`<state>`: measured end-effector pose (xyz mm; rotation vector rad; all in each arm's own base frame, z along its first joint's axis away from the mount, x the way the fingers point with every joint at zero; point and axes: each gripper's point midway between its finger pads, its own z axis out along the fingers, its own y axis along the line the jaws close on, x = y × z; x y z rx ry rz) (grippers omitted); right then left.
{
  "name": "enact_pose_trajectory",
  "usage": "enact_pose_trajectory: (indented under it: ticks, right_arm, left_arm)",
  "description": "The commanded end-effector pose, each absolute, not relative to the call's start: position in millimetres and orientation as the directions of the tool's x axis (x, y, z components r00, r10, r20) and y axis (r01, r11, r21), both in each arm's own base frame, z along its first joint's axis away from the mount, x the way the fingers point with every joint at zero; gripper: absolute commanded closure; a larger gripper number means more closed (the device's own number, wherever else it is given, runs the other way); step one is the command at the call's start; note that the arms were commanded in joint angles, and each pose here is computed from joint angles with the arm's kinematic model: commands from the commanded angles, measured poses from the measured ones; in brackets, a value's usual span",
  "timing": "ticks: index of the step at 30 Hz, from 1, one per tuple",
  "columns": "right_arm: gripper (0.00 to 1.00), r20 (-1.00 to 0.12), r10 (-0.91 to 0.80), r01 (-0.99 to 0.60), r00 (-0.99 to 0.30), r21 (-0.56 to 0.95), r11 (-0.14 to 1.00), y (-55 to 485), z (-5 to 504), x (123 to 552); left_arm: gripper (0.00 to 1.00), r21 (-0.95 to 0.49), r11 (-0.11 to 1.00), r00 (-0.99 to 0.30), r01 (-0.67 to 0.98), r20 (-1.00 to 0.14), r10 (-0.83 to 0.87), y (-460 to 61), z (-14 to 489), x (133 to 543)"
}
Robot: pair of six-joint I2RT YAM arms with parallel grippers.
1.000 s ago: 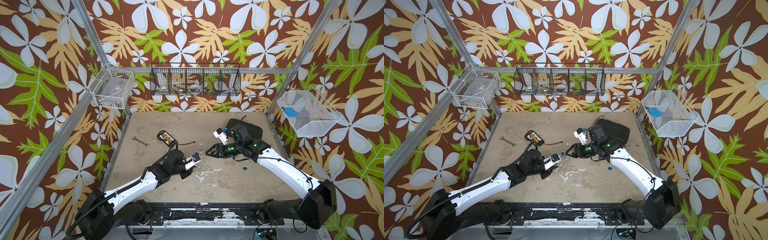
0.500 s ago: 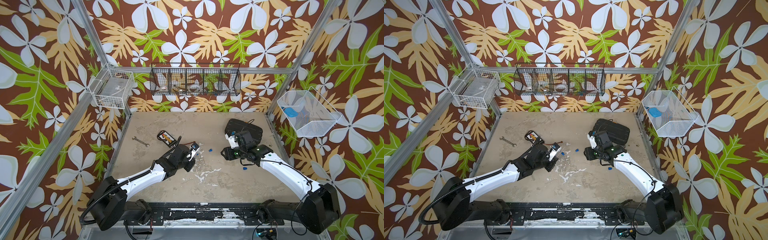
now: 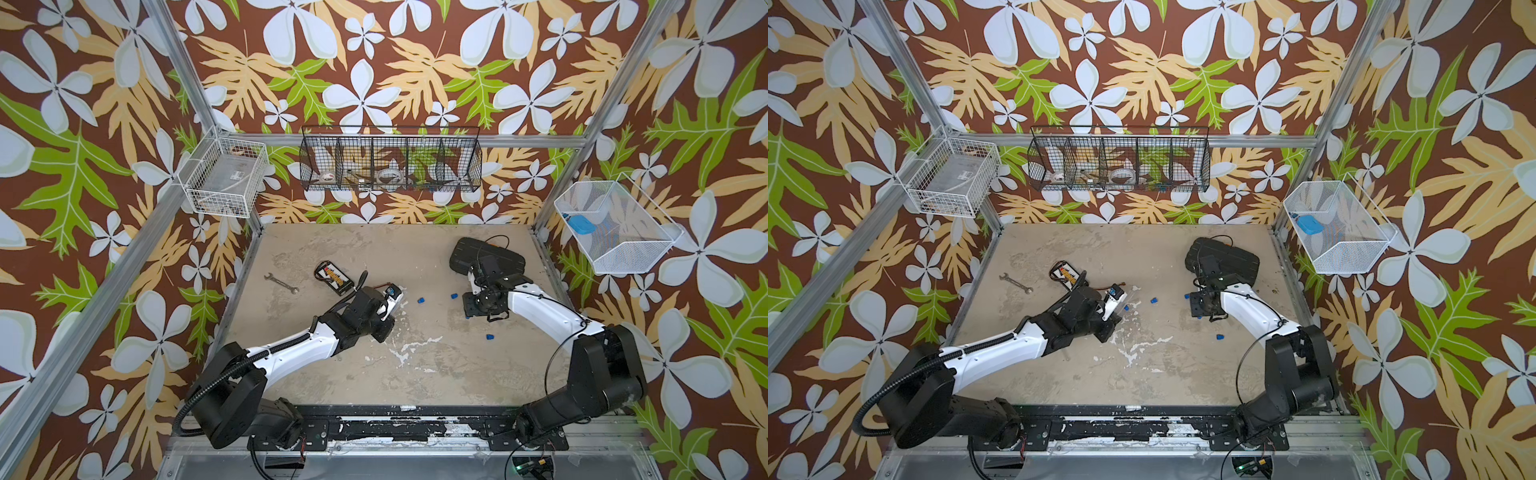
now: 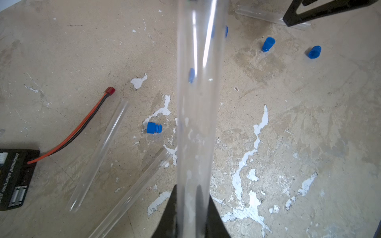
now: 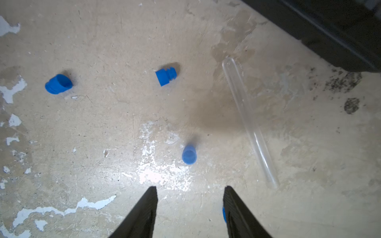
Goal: Insert stoppers into test tubes
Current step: Pick up the stopper from the center of the board.
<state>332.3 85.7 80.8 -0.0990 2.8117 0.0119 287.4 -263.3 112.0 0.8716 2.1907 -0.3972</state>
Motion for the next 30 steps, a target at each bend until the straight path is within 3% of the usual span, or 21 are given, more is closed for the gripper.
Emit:
enact_pose_trajectory:
  ticks: [1,14,30]
  right_arm:
    - [0.45,-0.238,-0.075,-0.075,-0.968,-0.01,0.997,85,69,324]
    - [0.56,-0.135,-0.09,-0.086,-0.987,-0.034,0.996,88,42,333]
    - [0.66,-0.112,-0.078,-0.075,-0.991,-0.03,0.997,90,31,337]
  left_arm:
    - [1.0,-0.003,0.695,-0.471,0.719,-0.737,0.484,-268,115,288]
    - [1.0,0.014,0.673,-0.449,0.74,-0.734,0.509,-270,114,287]
    - [1.0,0.02,0.665,-0.444,0.746,-0.73,0.52,-269,113,285]
